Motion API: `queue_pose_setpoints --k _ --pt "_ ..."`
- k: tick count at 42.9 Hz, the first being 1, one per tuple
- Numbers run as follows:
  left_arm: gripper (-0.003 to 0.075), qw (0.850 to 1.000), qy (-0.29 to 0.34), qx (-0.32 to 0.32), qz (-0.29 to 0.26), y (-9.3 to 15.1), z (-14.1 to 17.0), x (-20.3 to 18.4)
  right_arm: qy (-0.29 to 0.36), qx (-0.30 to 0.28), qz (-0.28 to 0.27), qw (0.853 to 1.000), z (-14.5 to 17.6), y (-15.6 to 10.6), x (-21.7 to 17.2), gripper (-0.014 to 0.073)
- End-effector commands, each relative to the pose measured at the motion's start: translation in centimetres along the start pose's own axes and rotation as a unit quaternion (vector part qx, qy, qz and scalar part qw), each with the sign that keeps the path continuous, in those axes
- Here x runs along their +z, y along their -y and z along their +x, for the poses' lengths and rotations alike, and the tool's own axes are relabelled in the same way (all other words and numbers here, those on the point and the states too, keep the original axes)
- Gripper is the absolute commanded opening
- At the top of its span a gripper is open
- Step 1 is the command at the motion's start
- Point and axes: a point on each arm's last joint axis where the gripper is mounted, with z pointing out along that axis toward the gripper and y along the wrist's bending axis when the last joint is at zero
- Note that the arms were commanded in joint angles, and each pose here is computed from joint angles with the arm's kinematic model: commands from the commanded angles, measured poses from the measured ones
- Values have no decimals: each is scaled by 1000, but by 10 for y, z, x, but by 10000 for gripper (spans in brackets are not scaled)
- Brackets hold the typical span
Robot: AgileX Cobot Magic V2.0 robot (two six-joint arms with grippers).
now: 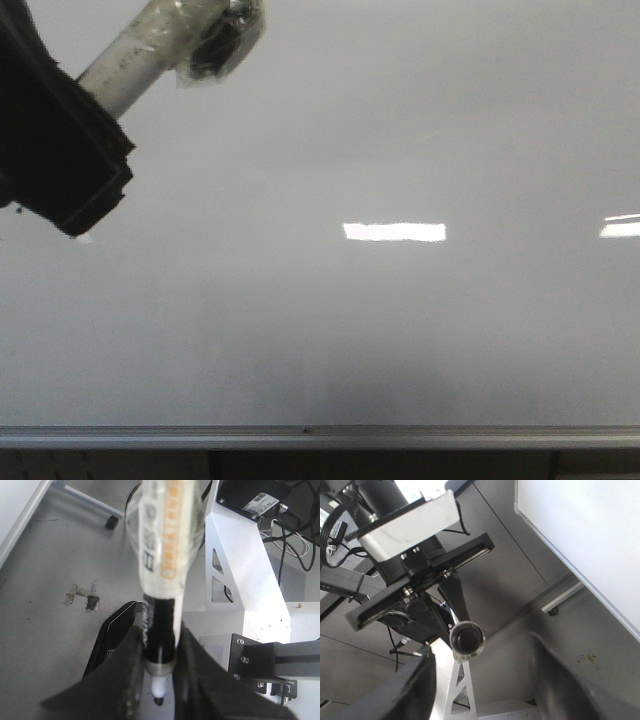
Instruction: Write number 1 on whiteboard
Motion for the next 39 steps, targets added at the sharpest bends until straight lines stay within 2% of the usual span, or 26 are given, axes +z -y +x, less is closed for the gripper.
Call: queue_pose_setpoints --k 1,16,30,39 --pt "-17 999 30 17 32 14 -10 -10 7 -18 -74 997 -6 -23 -7 440" --pt "-18 998 40 28 33 15 -14 -13 -10 2 -133 991 -9 -24 20 440" --pt "-20 998 40 28 33 15 -14 -13 -25 17 -155 987 -8 -19 36 440" --pt "-20 998 41 29 32 15 -14 -13 -42 14 -172 984 -5 -26 45 384"
